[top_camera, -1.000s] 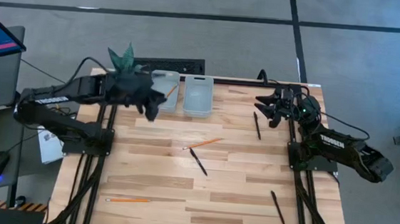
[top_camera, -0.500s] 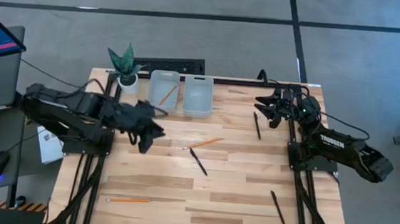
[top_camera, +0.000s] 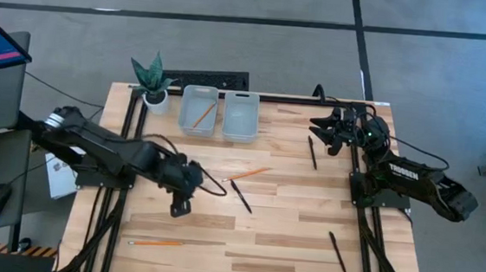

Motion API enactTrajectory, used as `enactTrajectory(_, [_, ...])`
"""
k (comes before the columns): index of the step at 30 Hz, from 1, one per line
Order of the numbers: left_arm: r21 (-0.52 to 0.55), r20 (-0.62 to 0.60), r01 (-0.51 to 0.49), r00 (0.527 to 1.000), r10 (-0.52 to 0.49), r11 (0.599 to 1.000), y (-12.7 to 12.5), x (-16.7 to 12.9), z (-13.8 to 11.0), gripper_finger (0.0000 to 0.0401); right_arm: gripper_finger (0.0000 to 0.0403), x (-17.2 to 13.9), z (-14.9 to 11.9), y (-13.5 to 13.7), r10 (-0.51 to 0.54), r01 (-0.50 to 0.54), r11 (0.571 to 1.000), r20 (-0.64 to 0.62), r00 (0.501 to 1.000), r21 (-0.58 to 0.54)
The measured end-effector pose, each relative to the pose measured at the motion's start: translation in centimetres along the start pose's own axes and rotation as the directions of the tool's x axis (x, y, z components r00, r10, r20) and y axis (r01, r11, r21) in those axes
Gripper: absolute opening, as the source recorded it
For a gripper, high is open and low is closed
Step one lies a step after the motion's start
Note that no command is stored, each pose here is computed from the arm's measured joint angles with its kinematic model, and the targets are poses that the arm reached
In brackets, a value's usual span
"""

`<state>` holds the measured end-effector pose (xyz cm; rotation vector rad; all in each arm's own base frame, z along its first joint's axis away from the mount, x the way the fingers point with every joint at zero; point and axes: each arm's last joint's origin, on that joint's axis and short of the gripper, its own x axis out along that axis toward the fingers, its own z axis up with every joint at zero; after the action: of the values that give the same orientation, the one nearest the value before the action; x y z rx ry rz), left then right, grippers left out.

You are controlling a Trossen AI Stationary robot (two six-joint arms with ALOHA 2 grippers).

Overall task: Sort pens & pencils
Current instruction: Put the bottom pencil into the left bin

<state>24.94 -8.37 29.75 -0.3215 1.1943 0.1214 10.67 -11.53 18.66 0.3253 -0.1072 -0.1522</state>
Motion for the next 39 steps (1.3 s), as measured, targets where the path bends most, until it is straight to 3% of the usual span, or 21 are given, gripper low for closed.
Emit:
enactTrajectory(11, [0.078,-0.280,-0.059,0.957,0.079,0.995,-1.1,4.4,-0.9,0.0097,0.0217,0.6,-0.3,0.7,0.056,-0.056,0.998,-0.020,0.998,0.013])
enactTrajectory(16, [0.093,-0.377,-0.025,0.924,0.059,0.995,-1.3,5.4,-1.3,0.0137,0.0217,1.0,-0.5,1.3,0.077,-0.077,0.997,-0.025,0.997,0.012])
enactTrajectory(20, [0.099,-0.376,-0.042,0.924,0.076,0.994,-1.8,5.6,-1.6,0.0186,0.0217,1.2,-0.6,1.4,0.056,-0.056,0.998,-0.015,0.998,0.011])
enactTrajectory(25, [-0.053,-0.349,-0.138,0.930,0.111,0.989,-2.6,5.6,-2.2,0.0224,0.0217,1.3,-0.7,1.5,0.060,-0.060,0.998,-0.018,0.998,0.013])
enactTrajectory(39, [-0.051,-0.343,-0.117,0.935,0.093,0.992,-6.4,5.0,-5.8,0.0234,0.0217,1.4,-0.7,1.6,0.046,-0.046,0.999,-0.010,0.999,0.030])
